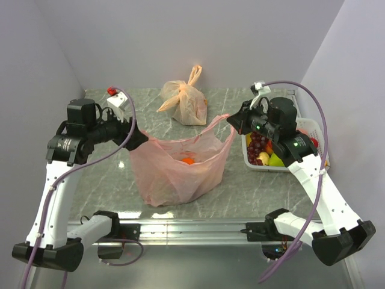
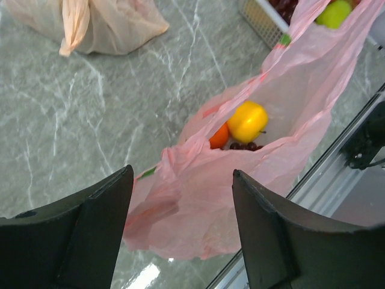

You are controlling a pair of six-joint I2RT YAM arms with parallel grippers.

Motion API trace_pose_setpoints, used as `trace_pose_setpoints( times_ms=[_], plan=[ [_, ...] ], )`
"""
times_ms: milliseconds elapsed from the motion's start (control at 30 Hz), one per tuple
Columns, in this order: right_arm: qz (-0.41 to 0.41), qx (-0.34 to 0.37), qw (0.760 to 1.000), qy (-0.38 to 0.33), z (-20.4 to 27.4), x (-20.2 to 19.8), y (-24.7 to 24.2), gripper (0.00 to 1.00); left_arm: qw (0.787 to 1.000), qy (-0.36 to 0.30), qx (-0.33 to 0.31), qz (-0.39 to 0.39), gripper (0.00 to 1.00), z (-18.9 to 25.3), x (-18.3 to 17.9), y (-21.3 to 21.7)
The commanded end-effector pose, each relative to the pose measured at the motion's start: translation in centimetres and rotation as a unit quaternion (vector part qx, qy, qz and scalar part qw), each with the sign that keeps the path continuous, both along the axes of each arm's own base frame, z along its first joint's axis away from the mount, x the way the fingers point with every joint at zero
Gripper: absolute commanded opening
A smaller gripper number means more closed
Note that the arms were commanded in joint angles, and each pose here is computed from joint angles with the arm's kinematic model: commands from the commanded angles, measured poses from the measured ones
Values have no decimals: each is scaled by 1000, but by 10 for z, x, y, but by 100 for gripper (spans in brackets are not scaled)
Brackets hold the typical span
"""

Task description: Place the fake fruits into the plastic bag and tie a complex knot

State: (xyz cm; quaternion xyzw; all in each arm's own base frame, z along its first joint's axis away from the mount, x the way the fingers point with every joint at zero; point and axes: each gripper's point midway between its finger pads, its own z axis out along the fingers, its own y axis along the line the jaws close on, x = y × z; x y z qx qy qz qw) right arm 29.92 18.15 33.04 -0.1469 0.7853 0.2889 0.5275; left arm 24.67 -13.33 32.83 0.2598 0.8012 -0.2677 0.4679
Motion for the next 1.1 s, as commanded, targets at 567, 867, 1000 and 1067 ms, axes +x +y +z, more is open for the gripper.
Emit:
trace_pose_setpoints(
  times_ms=[567,867,1000,1067],
  plan=[
    [10,-4,1000,-21,11,-4,-2,0,996,-51,30,62,24,2,18,8],
    [6,-10,1000,-19,9,-8,-5,0,991,-135,11,5,26,57,-1,12],
    [5,-8,1000,-17,7,-6,-4,0,990,-131,41,-35,78,50,-17,11],
    [4,-10,1000,-14,5,-4,-4,0,989,-129,62,-46,82,43,-18,13]
  ],
)
